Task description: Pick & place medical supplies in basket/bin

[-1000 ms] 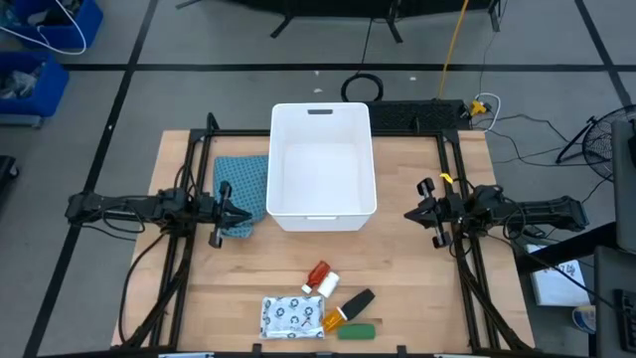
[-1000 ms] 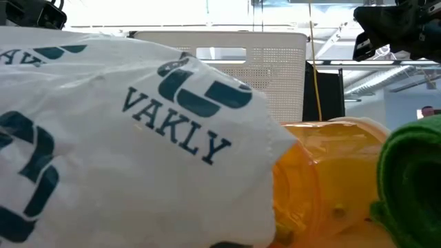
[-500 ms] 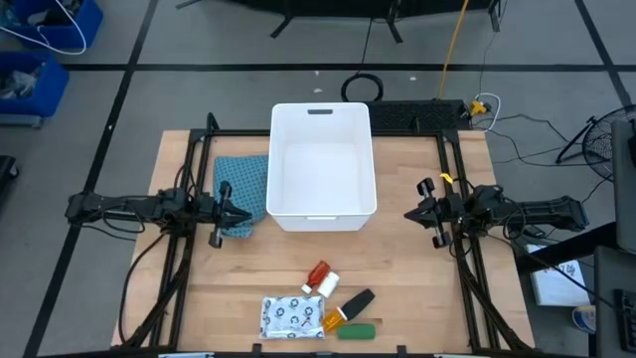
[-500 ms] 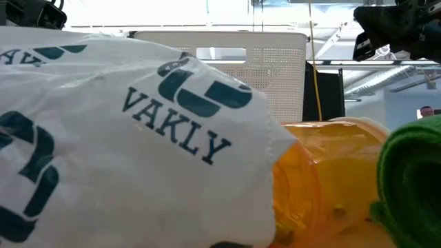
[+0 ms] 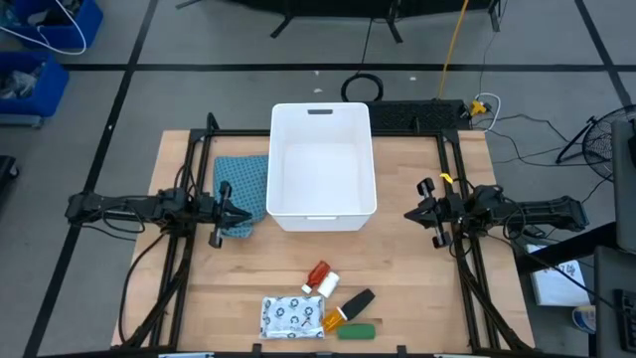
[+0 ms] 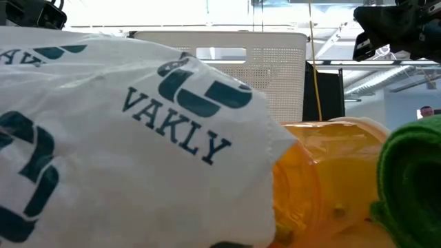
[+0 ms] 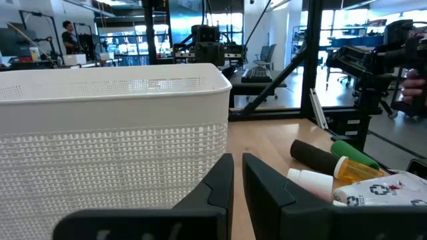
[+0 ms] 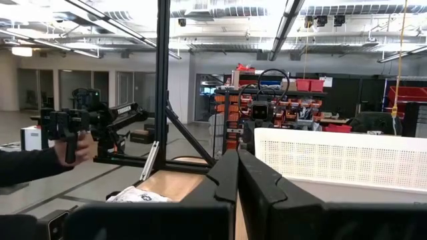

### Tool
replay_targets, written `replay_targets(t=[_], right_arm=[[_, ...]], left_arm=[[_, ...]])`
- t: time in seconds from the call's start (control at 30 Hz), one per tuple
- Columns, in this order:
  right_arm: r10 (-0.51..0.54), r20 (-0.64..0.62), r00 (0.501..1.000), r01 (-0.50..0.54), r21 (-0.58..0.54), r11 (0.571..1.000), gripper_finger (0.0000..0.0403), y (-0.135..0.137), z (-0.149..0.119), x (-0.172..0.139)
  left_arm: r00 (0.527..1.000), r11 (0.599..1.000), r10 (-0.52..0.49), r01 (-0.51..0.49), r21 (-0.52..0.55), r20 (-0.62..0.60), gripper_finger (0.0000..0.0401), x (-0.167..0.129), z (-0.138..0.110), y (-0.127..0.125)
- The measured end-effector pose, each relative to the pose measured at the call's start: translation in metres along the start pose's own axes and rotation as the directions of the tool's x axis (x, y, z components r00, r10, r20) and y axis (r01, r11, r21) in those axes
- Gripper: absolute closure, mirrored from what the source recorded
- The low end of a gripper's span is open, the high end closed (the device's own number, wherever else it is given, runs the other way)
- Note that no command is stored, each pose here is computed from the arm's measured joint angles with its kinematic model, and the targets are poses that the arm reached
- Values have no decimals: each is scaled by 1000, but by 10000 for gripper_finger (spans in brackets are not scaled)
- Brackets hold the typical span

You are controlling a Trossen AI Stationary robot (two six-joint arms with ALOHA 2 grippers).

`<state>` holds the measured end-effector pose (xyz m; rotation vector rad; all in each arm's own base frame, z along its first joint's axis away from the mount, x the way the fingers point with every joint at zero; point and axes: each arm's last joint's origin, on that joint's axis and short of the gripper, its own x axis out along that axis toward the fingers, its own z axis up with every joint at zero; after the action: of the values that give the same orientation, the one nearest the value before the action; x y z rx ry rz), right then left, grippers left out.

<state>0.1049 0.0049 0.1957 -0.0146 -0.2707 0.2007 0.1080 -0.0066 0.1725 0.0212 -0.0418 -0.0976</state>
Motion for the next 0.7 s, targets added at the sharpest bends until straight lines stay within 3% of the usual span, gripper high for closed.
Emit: replay_targets(t=[0.2, 0.5, 0.7], right_arm=[[0, 0, 1000, 0, 18, 1000, 403, 0, 0, 0], [-1, 1, 1000, 1, 125, 992, 403, 0, 0, 0], [-64, 120, 991, 58, 53, 997, 403, -2, 13, 0]], left_arm=[[999, 1000, 0, 0, -23, 35, 364, 0, 3, 0], [1000, 970, -1, 6, -241, 22, 364, 0, 2, 0], [999, 967, 35, -27, -255, 30, 364, 0, 3, 1]])
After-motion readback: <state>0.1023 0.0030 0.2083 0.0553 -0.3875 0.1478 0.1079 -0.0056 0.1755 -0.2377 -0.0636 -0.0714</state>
